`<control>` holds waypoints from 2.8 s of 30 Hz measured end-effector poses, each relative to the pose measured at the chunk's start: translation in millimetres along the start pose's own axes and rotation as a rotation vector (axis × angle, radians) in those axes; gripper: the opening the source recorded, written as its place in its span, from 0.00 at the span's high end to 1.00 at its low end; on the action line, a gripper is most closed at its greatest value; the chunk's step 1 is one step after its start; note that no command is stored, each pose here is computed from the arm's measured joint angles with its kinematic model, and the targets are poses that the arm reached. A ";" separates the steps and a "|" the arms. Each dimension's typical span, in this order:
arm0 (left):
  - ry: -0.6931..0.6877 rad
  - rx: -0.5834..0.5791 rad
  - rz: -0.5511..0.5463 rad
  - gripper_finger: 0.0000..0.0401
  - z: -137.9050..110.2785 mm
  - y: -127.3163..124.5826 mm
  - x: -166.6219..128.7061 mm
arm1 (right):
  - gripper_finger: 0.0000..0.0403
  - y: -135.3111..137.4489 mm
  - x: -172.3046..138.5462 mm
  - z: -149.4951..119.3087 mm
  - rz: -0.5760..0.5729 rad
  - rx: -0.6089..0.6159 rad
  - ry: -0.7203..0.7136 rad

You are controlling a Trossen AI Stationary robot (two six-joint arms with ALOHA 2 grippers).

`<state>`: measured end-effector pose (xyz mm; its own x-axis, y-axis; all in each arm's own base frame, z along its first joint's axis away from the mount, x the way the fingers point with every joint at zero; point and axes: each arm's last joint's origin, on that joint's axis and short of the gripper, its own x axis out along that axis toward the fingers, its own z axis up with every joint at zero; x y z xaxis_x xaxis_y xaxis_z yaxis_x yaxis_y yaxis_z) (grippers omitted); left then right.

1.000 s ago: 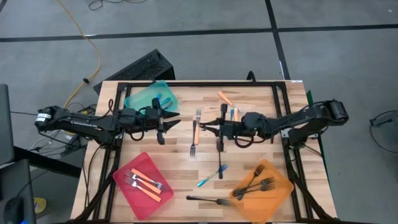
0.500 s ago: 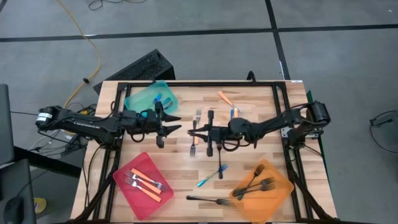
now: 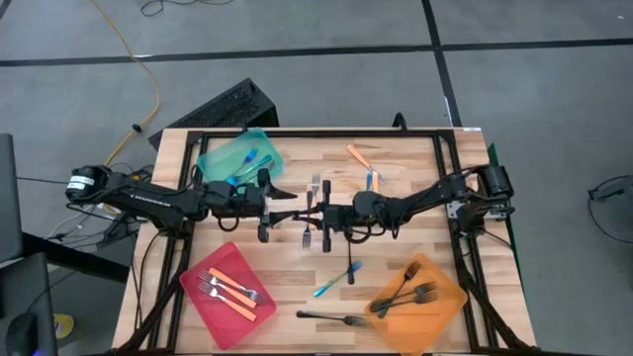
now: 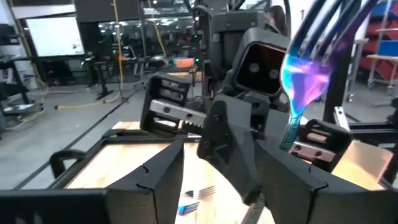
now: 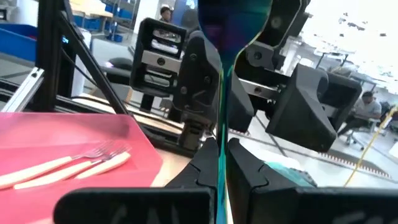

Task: Sort silverware by color (type)
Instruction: Put the blue fork into the blue bin

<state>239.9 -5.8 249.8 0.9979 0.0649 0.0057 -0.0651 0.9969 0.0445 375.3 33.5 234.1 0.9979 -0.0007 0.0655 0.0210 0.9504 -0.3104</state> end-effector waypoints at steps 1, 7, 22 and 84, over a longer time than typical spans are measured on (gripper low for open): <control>0.007 0.001 0.002 0.55 -0.7 0.1 0.0 | 0.92 0.4 -0.9 2.0 0.001 0.001 0.002; 0.025 0.001 0.045 0.55 -1.3 2.1 0.0 | 0.92 1.4 -8.3 16.2 0.013 -0.042 0.008; 0.053 -0.008 -0.014 0.55 -5.5 0.9 0.0 | 0.92 -7.9 -10.0 14.7 -0.039 -0.027 0.074; -0.102 -0.030 -0.060 0.55 4.8 -0.7 5.4 | 0.92 -20.2 -10.5 15.3 -0.049 0.003 0.056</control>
<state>245.3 -6.3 254.5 0.9944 0.0021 0.1056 -0.0040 0.9998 0.0181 363.4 19.0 254.2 0.9975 -0.0646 0.0277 0.0700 0.9497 -0.3052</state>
